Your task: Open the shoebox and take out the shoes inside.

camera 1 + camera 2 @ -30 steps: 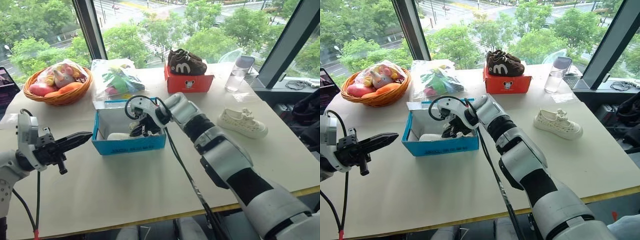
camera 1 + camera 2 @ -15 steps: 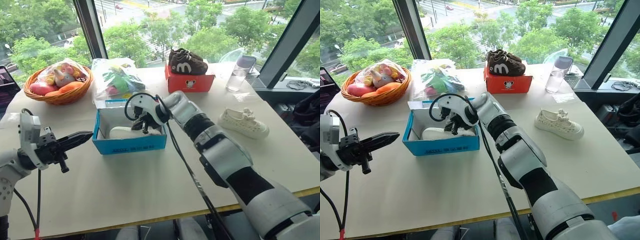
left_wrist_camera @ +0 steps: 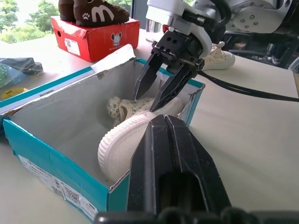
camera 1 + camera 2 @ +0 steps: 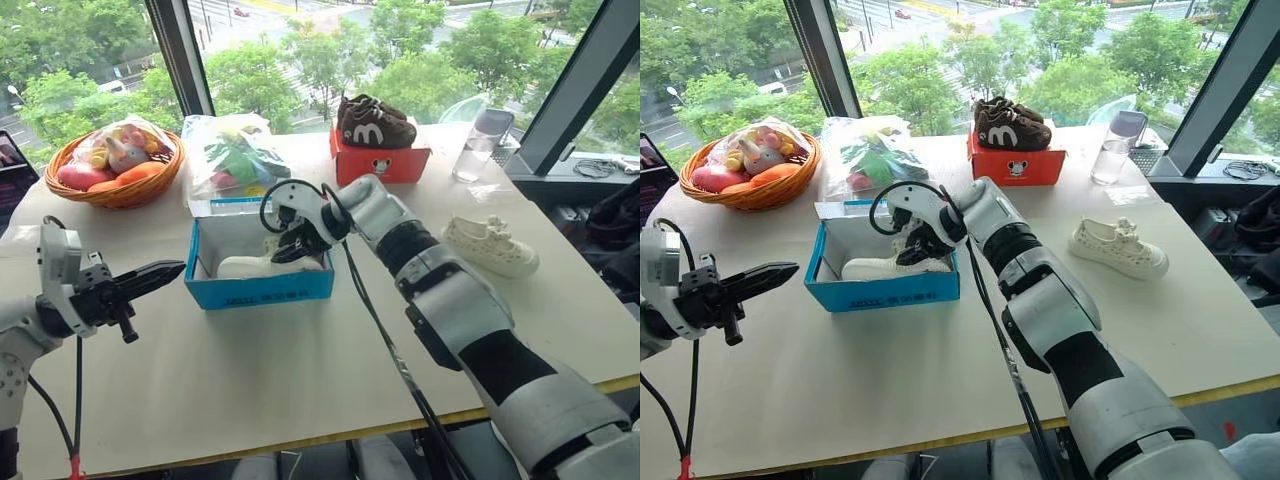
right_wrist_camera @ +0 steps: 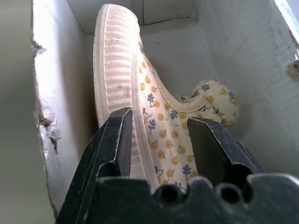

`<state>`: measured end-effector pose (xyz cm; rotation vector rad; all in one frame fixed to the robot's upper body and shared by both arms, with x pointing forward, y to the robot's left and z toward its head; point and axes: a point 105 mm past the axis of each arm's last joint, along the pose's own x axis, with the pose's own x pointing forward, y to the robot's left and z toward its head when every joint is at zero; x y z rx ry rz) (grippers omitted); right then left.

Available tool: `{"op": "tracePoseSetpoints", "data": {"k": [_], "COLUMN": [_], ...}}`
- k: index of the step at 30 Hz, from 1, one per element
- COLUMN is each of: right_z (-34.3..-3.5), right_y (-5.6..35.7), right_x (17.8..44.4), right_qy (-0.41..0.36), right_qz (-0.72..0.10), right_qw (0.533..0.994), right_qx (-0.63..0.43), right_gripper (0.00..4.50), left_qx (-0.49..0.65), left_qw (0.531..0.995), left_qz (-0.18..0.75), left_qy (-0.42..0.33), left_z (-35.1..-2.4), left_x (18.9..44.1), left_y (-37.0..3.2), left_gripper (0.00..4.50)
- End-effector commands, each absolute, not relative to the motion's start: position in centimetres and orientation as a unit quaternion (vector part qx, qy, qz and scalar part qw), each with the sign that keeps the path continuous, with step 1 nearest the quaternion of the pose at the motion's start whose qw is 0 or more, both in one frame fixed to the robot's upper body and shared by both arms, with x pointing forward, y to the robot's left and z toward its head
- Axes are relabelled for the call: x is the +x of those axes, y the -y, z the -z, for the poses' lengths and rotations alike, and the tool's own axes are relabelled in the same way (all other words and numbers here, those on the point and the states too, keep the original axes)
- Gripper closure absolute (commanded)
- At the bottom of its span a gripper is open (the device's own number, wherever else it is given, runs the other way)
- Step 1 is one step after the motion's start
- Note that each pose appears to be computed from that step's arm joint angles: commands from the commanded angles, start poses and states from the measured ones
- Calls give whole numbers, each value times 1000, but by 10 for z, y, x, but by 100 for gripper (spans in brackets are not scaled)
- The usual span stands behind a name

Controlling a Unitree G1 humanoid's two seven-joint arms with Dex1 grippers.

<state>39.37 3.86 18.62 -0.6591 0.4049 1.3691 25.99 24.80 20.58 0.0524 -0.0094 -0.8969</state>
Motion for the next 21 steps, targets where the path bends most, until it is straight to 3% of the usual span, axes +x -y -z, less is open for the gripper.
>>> {"op": "tracePoseSetpoints", "data": {"k": [1,12,21], "right_z": [-199,-228,-188], "right_y": [-37,-67,-53], "right_x": [394,377,390], "right_qy": [-181,-146,-171], "right_qz": [-616,-647,-612], "right_qw": [713,699,710], "right_qx": [-282,-266,-304], "right_gripper": [218,218,218], "left_qx": [41,43,48], "left_qw": [899,898,901], "left_qz": [436,438,431], "left_qy": [17,13,10], "left_z": [-214,-212,-212], "left_x": [259,261,260], "left_y": [-248,-247,-249], "left_gripper": [450,450,450]}}
